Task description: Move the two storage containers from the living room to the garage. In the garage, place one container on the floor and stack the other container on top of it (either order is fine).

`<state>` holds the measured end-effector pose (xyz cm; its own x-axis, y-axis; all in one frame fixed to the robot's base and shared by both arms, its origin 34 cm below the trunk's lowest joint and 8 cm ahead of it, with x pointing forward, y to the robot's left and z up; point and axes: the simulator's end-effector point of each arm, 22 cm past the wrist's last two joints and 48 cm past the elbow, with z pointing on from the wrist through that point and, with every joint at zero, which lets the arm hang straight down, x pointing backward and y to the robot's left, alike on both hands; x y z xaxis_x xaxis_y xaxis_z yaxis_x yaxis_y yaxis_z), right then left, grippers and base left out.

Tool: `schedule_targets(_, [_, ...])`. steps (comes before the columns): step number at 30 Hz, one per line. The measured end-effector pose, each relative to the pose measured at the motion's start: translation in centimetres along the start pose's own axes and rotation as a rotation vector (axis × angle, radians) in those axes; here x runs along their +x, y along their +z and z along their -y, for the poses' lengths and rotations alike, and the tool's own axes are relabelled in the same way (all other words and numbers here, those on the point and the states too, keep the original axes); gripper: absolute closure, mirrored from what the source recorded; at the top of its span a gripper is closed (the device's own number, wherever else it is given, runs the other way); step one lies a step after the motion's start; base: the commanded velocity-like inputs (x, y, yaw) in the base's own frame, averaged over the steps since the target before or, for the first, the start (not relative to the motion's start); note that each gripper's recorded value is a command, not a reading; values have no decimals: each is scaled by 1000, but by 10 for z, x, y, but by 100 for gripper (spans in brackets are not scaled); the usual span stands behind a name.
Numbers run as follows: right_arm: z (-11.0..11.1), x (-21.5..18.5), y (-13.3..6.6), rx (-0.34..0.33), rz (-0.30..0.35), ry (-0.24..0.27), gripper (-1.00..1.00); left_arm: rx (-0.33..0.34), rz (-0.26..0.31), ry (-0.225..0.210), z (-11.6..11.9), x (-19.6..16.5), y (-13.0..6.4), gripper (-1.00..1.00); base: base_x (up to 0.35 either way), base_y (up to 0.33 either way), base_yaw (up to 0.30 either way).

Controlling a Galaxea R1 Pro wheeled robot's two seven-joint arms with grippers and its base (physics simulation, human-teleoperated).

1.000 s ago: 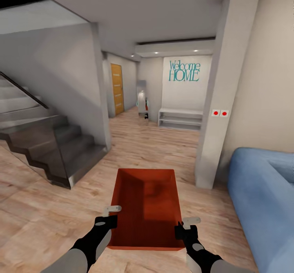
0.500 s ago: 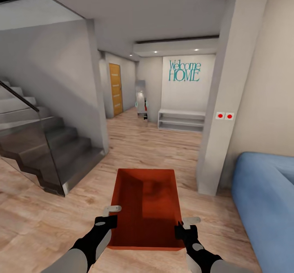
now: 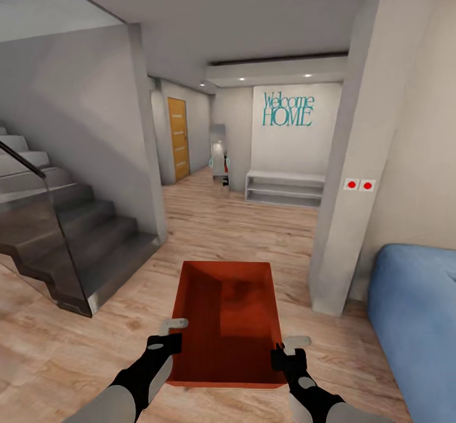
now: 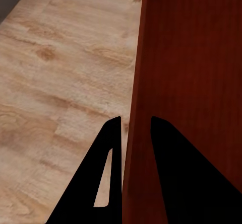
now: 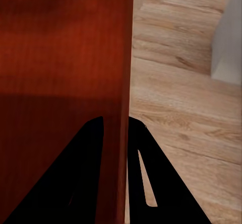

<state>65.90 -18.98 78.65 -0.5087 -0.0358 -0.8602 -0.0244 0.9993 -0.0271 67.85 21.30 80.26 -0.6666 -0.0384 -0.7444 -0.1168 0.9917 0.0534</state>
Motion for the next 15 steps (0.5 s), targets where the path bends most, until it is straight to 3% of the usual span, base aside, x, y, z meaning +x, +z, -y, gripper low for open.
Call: schedule_targets(15, [0,0,0,0,0,0,100,0,0,0,0,0,0,100,321,0,0])
